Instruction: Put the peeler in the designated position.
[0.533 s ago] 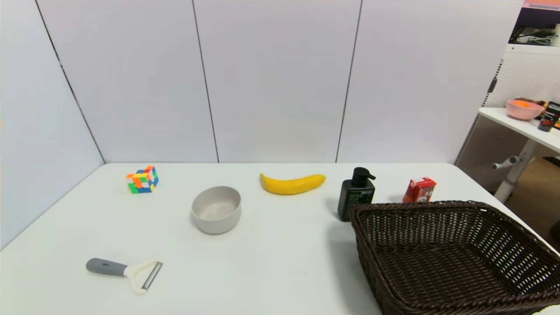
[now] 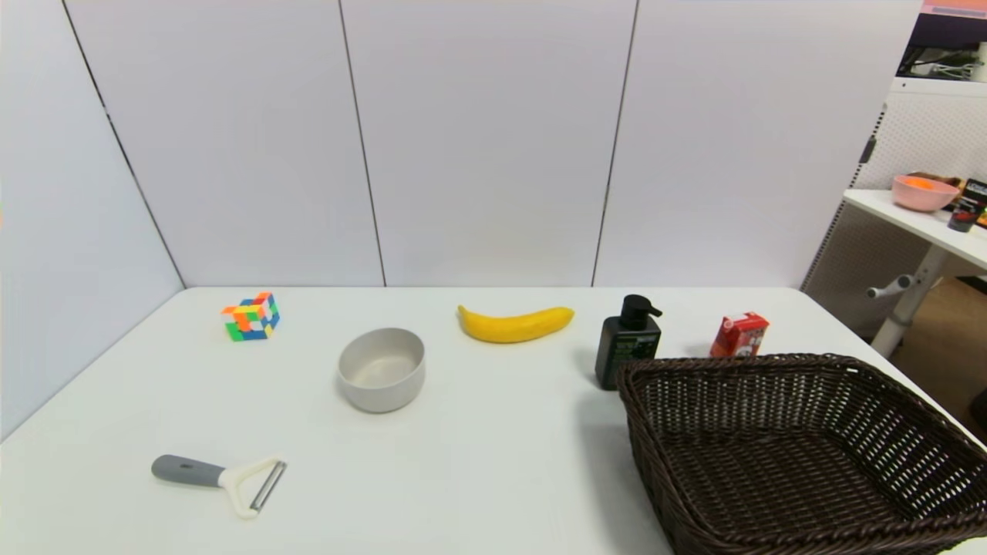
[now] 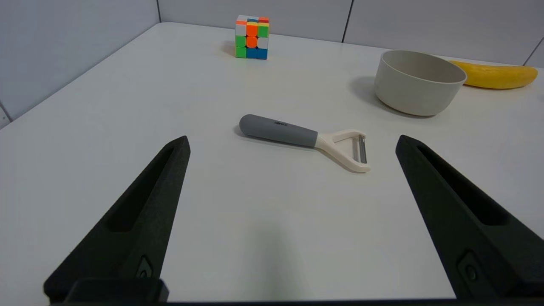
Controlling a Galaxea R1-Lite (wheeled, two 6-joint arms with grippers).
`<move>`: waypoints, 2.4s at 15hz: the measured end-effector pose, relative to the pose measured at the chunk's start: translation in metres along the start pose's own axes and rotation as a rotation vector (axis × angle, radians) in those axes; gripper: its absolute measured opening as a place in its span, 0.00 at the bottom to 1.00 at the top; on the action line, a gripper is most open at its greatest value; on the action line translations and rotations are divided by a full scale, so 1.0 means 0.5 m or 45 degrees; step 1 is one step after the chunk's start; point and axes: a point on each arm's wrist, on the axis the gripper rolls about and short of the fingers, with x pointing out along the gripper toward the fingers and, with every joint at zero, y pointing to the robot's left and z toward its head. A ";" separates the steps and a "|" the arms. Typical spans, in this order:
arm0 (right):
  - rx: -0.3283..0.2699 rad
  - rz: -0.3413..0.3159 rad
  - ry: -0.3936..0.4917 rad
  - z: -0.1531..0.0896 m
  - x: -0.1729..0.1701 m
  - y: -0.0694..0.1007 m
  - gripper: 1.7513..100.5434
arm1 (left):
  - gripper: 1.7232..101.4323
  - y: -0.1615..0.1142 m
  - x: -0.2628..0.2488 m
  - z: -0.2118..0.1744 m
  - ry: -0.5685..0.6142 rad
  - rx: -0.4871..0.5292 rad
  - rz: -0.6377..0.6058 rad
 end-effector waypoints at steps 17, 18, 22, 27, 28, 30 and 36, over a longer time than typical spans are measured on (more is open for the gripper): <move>0.000 0.000 -0.001 0.000 0.000 0.000 0.97 | 0.96 -0.020 0.080 0.214 0.347 0.045 0.008; 0.000 0.000 0.001 0.000 0.000 0.000 0.97 | 0.96 -0.024 0.104 0.255 0.402 0.065 0.009; 0.000 0.000 0.000 0.000 0.000 0.000 0.97 | 0.96 -0.038 0.246 0.320 0.762 0.147 0.014; 0.000 0.001 0.000 0.000 0.000 0.000 0.97 | 0.96 -0.041 0.377 0.291 1.038 0.081 0.130; 0.000 0.000 0.000 0.000 0.000 0.000 0.97 | 0.96 -0.041 0.392 0.281 1.073 0.042 0.192; 0.000 0.000 0.000 0.000 0.000 0.000 0.97 | 0.96 -0.039 0.420 0.257 1.133 -0.061 0.309; 0.000 0.001 0.000 0.000 0.000 0.000 0.97 | 0.96 -0.036 0.482 0.197 1.249 -0.319 0.522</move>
